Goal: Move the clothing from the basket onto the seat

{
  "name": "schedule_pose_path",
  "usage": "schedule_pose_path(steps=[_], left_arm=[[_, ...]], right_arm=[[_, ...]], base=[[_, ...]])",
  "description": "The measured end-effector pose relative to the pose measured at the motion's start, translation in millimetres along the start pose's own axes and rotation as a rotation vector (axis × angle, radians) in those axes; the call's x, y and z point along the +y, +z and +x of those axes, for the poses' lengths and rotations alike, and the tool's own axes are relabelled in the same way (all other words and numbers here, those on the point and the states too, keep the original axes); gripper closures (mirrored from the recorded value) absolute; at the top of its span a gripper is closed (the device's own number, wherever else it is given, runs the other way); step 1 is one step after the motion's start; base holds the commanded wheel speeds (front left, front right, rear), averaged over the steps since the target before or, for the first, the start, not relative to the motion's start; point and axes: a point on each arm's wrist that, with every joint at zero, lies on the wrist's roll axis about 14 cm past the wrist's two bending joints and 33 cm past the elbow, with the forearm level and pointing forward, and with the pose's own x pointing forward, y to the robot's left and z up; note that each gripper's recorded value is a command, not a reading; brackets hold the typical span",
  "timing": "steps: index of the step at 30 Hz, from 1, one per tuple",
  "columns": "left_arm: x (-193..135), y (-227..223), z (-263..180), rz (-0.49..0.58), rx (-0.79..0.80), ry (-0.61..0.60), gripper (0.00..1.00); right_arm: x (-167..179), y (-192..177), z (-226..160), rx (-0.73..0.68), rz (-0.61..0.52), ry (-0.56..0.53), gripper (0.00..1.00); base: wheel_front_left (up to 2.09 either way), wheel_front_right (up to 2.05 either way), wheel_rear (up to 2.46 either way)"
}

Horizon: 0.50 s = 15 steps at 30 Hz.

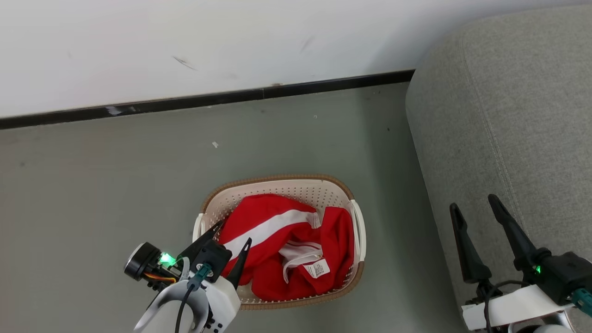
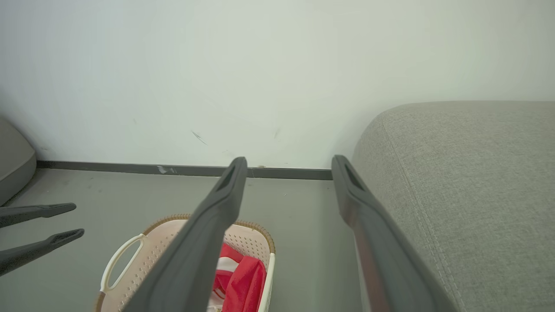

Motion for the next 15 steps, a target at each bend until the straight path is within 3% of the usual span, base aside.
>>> schedule_pose_path(steps=[15], left_arm=[[-30.2,-35.6,45.9,0.108,0.081,-0.183,0.00]], right_arm=[[-13.0,-15.2,34.8,0.007,-0.001,-0.030,0.00]], base=[[0.00,0.00,0.00]])
